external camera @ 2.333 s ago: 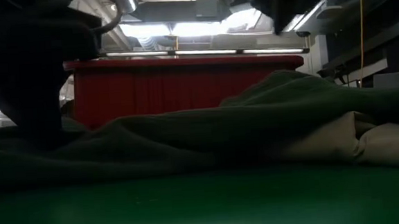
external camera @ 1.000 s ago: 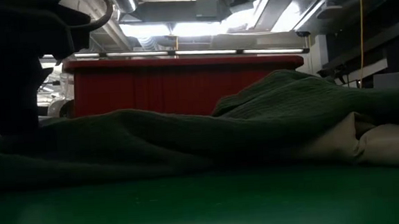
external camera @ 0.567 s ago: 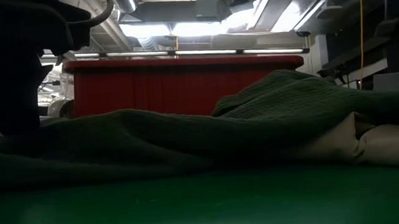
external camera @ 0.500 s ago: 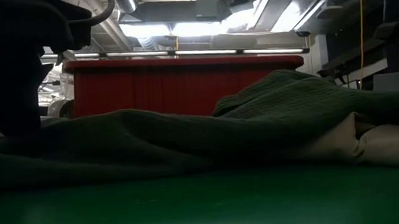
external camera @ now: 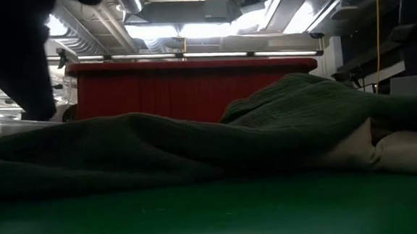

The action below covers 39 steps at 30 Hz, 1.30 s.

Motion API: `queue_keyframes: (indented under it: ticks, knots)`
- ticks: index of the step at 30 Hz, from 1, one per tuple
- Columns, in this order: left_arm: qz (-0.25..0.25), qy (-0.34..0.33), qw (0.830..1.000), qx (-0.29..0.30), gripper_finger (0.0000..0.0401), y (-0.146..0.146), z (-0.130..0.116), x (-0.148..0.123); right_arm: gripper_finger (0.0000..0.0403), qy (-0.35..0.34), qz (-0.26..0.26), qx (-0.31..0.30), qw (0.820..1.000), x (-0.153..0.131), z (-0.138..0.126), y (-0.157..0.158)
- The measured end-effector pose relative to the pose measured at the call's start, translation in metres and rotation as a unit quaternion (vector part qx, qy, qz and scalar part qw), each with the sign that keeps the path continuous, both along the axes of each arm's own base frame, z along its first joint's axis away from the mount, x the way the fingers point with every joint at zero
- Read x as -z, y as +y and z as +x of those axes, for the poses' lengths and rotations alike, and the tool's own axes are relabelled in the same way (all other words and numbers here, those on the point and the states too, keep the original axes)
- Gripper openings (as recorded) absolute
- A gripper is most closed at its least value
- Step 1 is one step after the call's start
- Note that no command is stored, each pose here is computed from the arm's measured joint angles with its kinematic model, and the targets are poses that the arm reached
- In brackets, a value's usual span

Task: Fold laundry
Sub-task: Fold the green polo shirt

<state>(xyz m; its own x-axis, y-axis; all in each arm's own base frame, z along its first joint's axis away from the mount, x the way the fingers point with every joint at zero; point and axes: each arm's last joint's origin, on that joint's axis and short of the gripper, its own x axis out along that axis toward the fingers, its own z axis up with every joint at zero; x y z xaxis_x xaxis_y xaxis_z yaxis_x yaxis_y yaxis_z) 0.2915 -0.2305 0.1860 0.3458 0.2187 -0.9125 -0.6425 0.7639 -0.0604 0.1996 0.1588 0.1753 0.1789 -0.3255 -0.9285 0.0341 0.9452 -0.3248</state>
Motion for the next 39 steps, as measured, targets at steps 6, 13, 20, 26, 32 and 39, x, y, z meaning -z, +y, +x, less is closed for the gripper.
queue_keyframes:
  ticks: [6, 13, 20, 26, 32, 39]
  knots:
    - [-0.031, -0.032, 0.999, 0.025, 0.0080, -0.025, -0.009, 0.002, 0.0025, 0.024, 0.017, -0.005, 1.000, 0.000, -0.002, 0.001]
    - [-0.026, 0.022, 0.999, 0.020, 0.0080, -0.044, -0.025, 0.031, 0.0006, 0.034, 0.019, -0.015, 0.999, 0.000, -0.002, 0.001]
    - [-0.031, 0.085, 0.996, 0.010, 0.0080, -0.051, -0.037, 0.047, 0.0004, 0.065, -0.004, -0.024, 0.998, -0.018, -0.002, 0.001]
    - [-0.035, 0.088, 0.995, 0.014, 0.0080, -0.055, -0.040, 0.048, 0.0008, 0.086, -0.020, -0.044, 0.995, -0.037, -0.001, 0.002]
    - [-0.023, 0.021, 0.999, 0.014, 0.0080, -0.056, -0.033, 0.027, 0.0003, 0.082, -0.017, -0.048, 0.995, -0.044, 0.001, 0.004]
    - [0.004, -0.010, 1.000, -0.005, 0.0080, -0.047, -0.024, 0.018, 0.0004, 0.085, -0.019, -0.048, 0.995, -0.044, 0.001, 0.003]
